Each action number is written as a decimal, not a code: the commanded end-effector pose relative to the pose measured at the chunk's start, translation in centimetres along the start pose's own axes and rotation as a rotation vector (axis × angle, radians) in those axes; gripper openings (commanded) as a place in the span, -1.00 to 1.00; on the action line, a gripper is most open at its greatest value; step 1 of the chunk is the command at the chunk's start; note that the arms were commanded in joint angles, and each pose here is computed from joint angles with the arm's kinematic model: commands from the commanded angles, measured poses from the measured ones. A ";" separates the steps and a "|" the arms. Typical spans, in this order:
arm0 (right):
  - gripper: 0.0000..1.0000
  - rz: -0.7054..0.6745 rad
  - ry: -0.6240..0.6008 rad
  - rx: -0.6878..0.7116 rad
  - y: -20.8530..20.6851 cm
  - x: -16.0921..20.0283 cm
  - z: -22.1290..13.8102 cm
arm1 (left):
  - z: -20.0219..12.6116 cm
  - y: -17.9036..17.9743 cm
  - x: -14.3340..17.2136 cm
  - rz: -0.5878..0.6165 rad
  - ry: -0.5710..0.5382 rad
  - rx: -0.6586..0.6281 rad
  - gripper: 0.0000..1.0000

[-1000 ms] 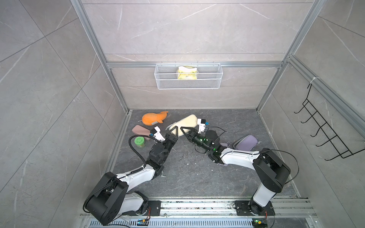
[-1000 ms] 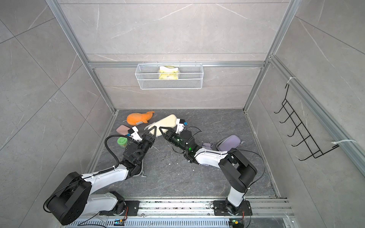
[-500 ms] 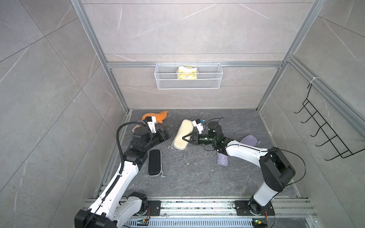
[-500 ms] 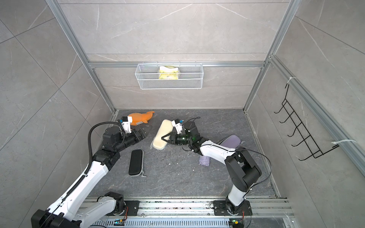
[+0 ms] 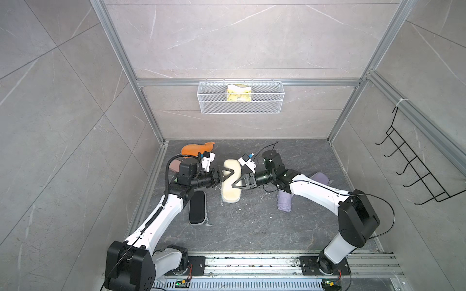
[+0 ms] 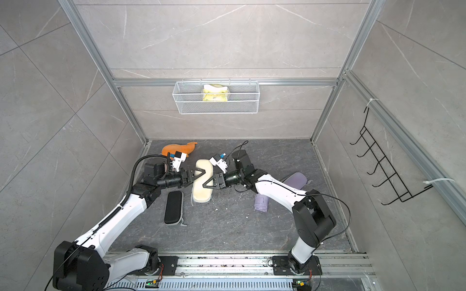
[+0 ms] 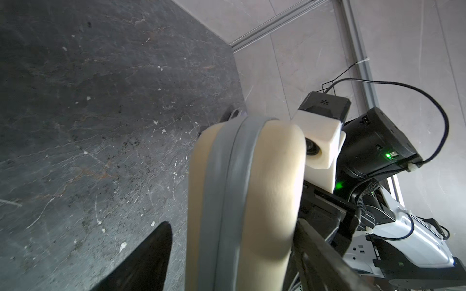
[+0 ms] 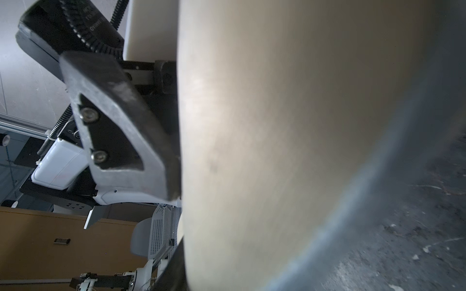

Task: Put umbrellas into zippered umbrella sleeves
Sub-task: Adjust the umbrella sleeve, then zip the zipper on the umbrella sleeve.

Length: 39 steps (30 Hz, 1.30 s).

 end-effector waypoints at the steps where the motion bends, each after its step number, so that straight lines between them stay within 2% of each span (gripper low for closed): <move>1: -0.42 -0.104 -0.020 -0.072 2.3 -1.7 -0.2 | 0.6 -1.7 -0.4 0.021 0.035 0.129 0.35; 4: -0.33 -0.084 -0.029 -0.064 1.9 -1.6 -0.1 | 1.0 -1.7 -0.6 0.023 0.049 0.153 -0.01; 6: -0.02 -0.065 -0.045 -0.028 1.4 -1.3 -0.3 | 1.0 -2.0 -0.7 0.036 0.046 0.168 -0.32; 7: 0.08 -0.058 -0.053 -0.010 1.1 -0.9 -0.5 | 0.8 -2.1 -0.8 0.046 0.041 0.169 -0.41; 9: 0.24 -0.044 -0.078 0.038 0.5 -0.1 -1.3 | 0.4 -2.1 -1.2 0.060 0.013 0.165 -0.48; 13: 0.28 -0.038 -0.145 0.153 -0.7 1.8 -3.3 | -0.5 -1.5 -1.8 0.072 -0.059 0.165 -0.57; 16: 0.15 -0.094 -0.189 0.289 -1.2 3.2 -4.6 | -0.6 -1.3 -1.9 0.081 -0.091 0.164 -0.60; 18: -0.12 -0.174 -0.216 0.390 -0.9 4.1 -4.9 | -0.7 -1.1 -2.1 0.083 -0.113 0.158 -0.62; 21: -0.47 -0.426 -0.147 0.577 0.1 5.7 -3.9 | -0.5 -1.1 -2.3 0.067 -0.129 0.172 -0.64; 22: -0.51 -0.499 -0.114 0.630 0.4 6.1 -3.5 | -0.5 -1.0 -2.4 0.062 -0.130 0.177 -0.64; 24: -0.51 -0.591 -0.060 0.731 0.3 6.3 -3.1 | -0.4 -1.0 -2.5 0.047 -0.131 0.184 -0.65; 27: -0.48 -0.663 -0.020 0.778 0.3 5.8 -2.4 | -0.4 -0.9 -2.5 0.040 -0.129 0.184 -0.66; 31: -0.47 -0.727 0.032 0.777 0.4 5.1 -1.1 | -0.3 -0.8 -2.3 0.033 -0.124 0.182 -0.68; 39: -0.52 -0.819 0.062 0.754 0.7 3.8 0.2 | -0.1 -0.5 -2.1 0.028 -0.115 0.178 -0.71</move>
Point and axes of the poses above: each gripper's point midway between its finger pads, its own z axis out along the fingers, its own y axis along the line the jaws close on, x = y × z, the point moved 5 cm from there along -z, back along the fingers, and after that the axes turned 12 degrees about -z, right-handed, at the moved point
